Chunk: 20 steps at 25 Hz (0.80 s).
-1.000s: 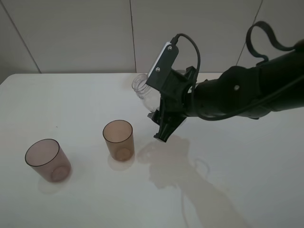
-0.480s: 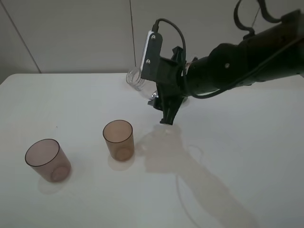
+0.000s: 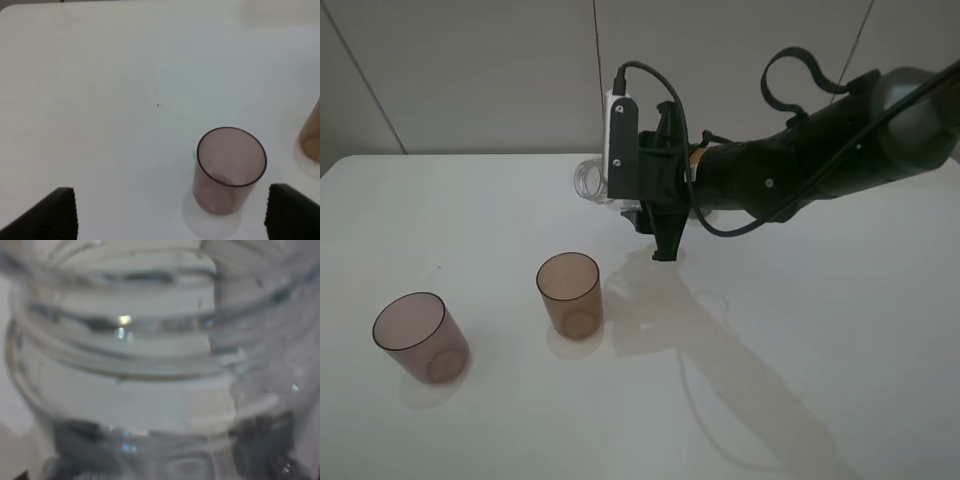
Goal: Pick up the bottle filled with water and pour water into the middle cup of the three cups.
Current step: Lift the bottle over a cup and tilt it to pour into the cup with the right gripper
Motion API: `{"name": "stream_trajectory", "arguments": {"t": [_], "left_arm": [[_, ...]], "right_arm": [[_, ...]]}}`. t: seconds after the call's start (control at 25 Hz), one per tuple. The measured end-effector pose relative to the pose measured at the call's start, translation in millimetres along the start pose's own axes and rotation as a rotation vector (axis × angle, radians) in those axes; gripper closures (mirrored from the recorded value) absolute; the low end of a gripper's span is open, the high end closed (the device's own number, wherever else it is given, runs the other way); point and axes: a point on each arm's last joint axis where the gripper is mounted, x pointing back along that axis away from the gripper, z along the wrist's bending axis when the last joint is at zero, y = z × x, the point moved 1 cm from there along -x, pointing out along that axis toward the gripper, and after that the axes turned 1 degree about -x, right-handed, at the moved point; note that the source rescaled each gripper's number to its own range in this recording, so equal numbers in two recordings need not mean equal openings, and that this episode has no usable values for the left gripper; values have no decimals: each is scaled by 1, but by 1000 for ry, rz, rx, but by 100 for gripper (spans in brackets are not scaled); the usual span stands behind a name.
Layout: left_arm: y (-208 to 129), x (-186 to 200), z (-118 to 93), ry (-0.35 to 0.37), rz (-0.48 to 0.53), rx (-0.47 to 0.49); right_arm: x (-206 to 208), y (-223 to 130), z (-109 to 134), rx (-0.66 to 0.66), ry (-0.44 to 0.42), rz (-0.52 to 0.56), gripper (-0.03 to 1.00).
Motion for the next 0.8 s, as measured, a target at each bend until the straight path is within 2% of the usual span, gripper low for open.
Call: {"name": "stream_trajectory", "arguments": {"t": [0.2, 0.8], "left_arm": [[0, 0, 0, 0, 0, 0], [0, 0, 0, 0, 0, 0]], "right_arm": [[0, 5, -3, 100, -33, -47, 97], [1, 8, 7, 168, -92, -127, 97]]}}
